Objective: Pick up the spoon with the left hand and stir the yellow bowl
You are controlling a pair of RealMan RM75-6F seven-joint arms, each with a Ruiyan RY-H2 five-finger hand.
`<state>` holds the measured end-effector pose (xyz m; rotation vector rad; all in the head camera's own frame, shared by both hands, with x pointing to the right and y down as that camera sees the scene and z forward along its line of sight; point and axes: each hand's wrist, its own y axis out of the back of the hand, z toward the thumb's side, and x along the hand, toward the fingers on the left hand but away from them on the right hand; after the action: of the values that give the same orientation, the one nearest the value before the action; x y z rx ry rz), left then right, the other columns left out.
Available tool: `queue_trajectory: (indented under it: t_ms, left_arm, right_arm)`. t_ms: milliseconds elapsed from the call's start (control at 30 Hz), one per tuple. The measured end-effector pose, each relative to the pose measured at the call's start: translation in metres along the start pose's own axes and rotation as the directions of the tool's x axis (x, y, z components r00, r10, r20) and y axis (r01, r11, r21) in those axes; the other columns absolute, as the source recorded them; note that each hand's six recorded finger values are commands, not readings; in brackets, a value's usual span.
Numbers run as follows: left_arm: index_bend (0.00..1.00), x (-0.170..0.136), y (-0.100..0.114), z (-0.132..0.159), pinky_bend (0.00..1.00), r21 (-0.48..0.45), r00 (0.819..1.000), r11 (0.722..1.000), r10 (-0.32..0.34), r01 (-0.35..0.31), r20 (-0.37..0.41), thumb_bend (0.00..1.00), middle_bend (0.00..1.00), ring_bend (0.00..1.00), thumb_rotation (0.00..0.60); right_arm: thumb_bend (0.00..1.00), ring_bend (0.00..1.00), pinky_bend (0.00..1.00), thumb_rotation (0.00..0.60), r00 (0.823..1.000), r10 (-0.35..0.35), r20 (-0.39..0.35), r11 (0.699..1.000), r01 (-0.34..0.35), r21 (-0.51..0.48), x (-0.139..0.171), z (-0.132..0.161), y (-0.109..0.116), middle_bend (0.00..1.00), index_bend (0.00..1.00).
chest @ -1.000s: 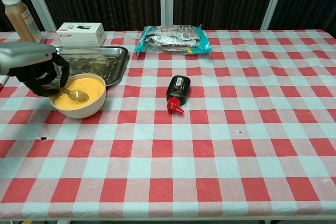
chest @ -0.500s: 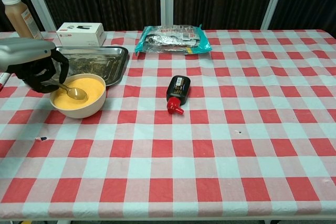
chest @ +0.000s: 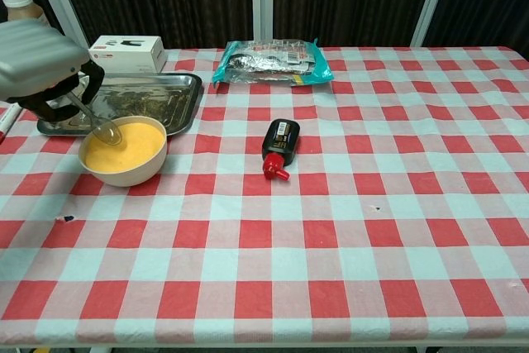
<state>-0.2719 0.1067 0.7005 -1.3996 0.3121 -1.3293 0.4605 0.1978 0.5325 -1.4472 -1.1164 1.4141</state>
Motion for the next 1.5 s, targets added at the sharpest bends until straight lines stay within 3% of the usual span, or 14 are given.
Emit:
queue_trajectory:
  t_ms: [300, 633, 867, 1033, 1233, 1500]
  left_arm:
    - [0.67, 0.006, -0.001, 0.018, 0.96, 0.19, 0.998, 0.98, 0.058, -0.061, 0.017, 0.4, 0.93, 0.91, 0.6]
    - [0.67, 0.002, -0.006, 0.032, 0.96, 0.227, 0.997, 0.971, 0.073, -0.078, 0.03, 0.4, 0.94, 0.92, 0.6]
    - [0.67, 0.0, -0.008, 0.047, 0.96, 0.177, 0.996, 0.981, 0.063, -0.072, 0.059, 0.4, 0.94, 0.92, 0.6]
    - [0.67, 0.001, -0.01, 0.048, 0.96, 0.085, 0.998, 0.996, 0.035, -0.04, 0.054, 0.4, 0.93, 0.92, 0.6]
    - [0.67, 0.0, -0.013, 0.038, 0.96, -0.062, 1.0, 0.998, -0.008, 0.01, 0.02, 0.4, 0.93, 0.91, 0.6]
    - [0.67, -0.002, -0.006, 0.016, 0.96, -0.112, 0.999, 0.994, 0.0, -0.004, -0.034, 0.4, 0.93, 0.91, 0.6]
  right_arm:
    - [0.22, 0.1, 0.23, 0.6, 1.0, 0.006, 0.014, 1.0, -0.006, -0.002, 0.001, -0.004, -0.001, 0.35, 0.11]
    - [0.22, 0.1, 0.23, 0.6, 1.0, 0.013, 0.013, 1.0, -0.013, -0.004, 0.0, -0.003, -0.003, 0.36, 0.11]
    - [0.22, 0.1, 0.23, 0.6, 1.0, 0.015, 0.023, 1.0, -0.015, -0.002, 0.001, -0.005, -0.003, 0.36, 0.11]
    - [0.22, 0.11, 0.23, 0.6, 1.0, 0.012, 0.026, 1.0, -0.012, -0.002, 0.002, -0.006, -0.002, 0.36, 0.11]
    - [0.22, 0.11, 0.23, 0.6, 1.0, 0.011, 0.023, 1.0, -0.011, -0.002, 0.002, -0.004, -0.002, 0.37, 0.12]
    - [0.22, 0.11, 0.23, 0.6, 1.0, 0.011, 0.015, 1.0, -0.011, 0.0, 0.0, -0.001, -0.003, 0.37, 0.11]
